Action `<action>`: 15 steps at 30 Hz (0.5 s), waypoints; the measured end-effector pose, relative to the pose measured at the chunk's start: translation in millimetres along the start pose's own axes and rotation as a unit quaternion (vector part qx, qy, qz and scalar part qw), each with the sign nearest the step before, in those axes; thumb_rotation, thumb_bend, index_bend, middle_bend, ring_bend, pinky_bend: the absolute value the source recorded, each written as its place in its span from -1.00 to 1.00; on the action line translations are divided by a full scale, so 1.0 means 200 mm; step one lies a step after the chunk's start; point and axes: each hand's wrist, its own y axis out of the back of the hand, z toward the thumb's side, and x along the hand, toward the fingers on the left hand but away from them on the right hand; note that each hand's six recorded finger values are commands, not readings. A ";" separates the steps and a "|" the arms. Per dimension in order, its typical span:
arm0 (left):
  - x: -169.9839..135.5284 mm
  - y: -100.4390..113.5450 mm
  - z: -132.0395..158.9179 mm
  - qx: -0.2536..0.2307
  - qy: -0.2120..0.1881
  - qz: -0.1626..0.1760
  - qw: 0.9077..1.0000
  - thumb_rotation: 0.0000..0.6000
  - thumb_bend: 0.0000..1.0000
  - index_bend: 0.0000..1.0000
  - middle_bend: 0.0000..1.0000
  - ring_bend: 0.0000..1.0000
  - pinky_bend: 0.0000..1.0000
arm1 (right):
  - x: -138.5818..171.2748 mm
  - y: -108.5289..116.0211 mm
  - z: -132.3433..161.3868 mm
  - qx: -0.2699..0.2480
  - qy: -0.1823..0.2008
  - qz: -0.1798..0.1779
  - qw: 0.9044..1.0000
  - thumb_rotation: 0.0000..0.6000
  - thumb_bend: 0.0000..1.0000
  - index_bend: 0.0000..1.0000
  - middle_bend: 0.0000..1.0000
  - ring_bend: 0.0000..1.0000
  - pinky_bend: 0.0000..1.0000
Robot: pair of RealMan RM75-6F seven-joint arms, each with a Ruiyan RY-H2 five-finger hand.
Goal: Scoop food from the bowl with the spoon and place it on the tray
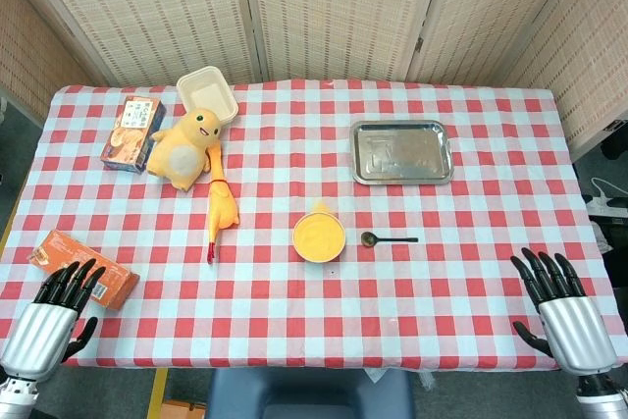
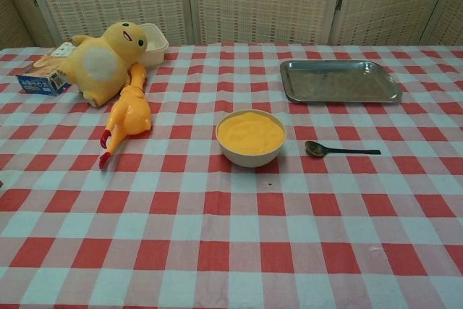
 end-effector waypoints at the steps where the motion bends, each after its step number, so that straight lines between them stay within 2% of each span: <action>1: 0.00 0.00 0.00 -0.002 0.000 0.001 1.000 1.00 -0.14 -1.00 -1.00 -1.00 -0.74 | 0.00 -0.01 0.00 0.001 -0.003 0.004 1.000 1.00 -0.79 -1.00 -1.00 -1.00 -1.00; 9: 0.03 0.00 0.00 -0.018 -0.012 0.009 1.000 1.00 -0.14 -1.00 -1.00 -1.00 -0.74 | -0.09 -0.09 -0.01 0.008 -0.017 0.016 1.000 1.00 -0.78 -0.98 -1.00 -1.00 -1.00; 11: 0.05 0.01 0.01 -0.026 -0.021 0.016 0.999 1.00 -0.13 -1.00 -1.00 -1.00 -0.74 | -0.17 -0.13 0.00 0.014 -0.020 0.021 0.999 1.00 -0.77 -0.81 -1.00 -1.00 -1.00; 12: 0.06 0.01 0.01 -0.029 -0.023 0.020 0.999 1.00 -0.13 -1.00 -1.00 -1.00 -0.74 | -0.22 -0.14 0.01 0.013 -0.019 0.022 0.999 1.00 -0.76 -0.65 -1.00 -1.00 -1.00; 15: 0.09 0.01 -0.01 -0.032 -0.026 0.030 0.999 1.00 -0.13 -1.00 -1.00 -1.00 -0.74 | -0.39 -0.19 0.08 0.003 -0.007 0.031 0.999 1.00 -0.73 -0.33 -1.00 -1.00 -1.00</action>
